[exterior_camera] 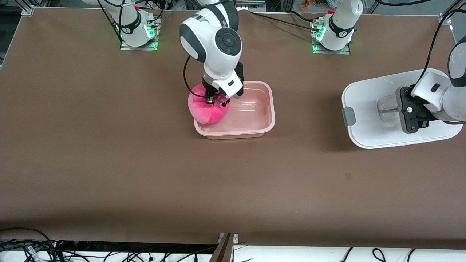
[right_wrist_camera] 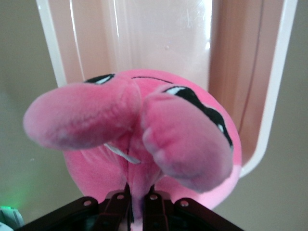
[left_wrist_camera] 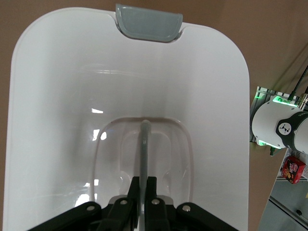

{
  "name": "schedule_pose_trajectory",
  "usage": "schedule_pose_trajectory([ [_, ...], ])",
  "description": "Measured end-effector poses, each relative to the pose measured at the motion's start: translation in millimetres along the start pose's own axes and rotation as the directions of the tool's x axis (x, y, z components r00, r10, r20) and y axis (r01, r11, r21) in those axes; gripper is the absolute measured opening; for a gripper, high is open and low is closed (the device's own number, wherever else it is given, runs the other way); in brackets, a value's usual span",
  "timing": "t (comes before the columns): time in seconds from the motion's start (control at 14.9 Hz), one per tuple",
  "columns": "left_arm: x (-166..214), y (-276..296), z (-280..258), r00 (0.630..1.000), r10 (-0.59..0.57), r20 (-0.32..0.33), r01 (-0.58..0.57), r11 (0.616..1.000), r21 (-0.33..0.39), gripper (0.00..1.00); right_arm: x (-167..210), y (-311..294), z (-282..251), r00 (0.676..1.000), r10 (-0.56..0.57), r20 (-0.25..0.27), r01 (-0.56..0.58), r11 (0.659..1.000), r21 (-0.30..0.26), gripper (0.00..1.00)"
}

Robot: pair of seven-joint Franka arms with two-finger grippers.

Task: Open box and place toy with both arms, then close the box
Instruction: 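Carry the pink toy over the box and lower it inside, then open the right gripper to release the toy and withdraw it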

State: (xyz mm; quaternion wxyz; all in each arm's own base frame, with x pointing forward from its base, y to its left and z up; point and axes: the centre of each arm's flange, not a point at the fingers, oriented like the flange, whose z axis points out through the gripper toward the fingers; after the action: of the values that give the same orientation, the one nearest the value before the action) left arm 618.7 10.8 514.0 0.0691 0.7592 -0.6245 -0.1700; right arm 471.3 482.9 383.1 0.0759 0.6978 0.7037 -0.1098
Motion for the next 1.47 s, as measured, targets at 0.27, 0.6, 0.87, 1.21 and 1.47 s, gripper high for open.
schedule_pose_trajectory([
  [0.27, 0.0, 0.0, 0.0, 1.0, 0.0, 0.0, 0.0, 1.0, 0.0, 0.07, 22.0, 2.8, 26.6, 1.0, 0.01, -0.008, -0.01, 1.0, -0.013, 0.08],
  [0.6, 0.0, 0.0, 0.0, 1.0, 0.0, 0.0, 0.0, 1.0, 0.0, 0.07, 37.8, 10.7, 66.2, 0.999, 0.031, 0.004, -0.031, 0.999, -0.018, 0.08],
  [0.87, 0.0, 0.0, 0.1, 1.0, 0.001, 0.0, -0.001, 1.0, 0.0, 0.07, 54.8, 15.9, 95.1, 0.998, 0.067, -0.014, -0.068, 0.996, -0.053, 0.13],
  [1.21, 0.1, 0.0, 0.1, 1.0, 0.001, 0.0, -0.001, 1.0, 0.0, 0.07, 74.7, 19.1, 82.9, 0.971, 0.152, -0.183, -0.17, 0.982, -0.085, 0.6],
  [1.47, 0.3, 0.0, 0.1, 1.0, 0.001, 0.0, -0.001, 1.0, 0.0, 0.07, 99.6, -0.6, 73.0, 0.942, 0.219, -0.256, -0.247, 0.965, -0.084, 0.99],
])
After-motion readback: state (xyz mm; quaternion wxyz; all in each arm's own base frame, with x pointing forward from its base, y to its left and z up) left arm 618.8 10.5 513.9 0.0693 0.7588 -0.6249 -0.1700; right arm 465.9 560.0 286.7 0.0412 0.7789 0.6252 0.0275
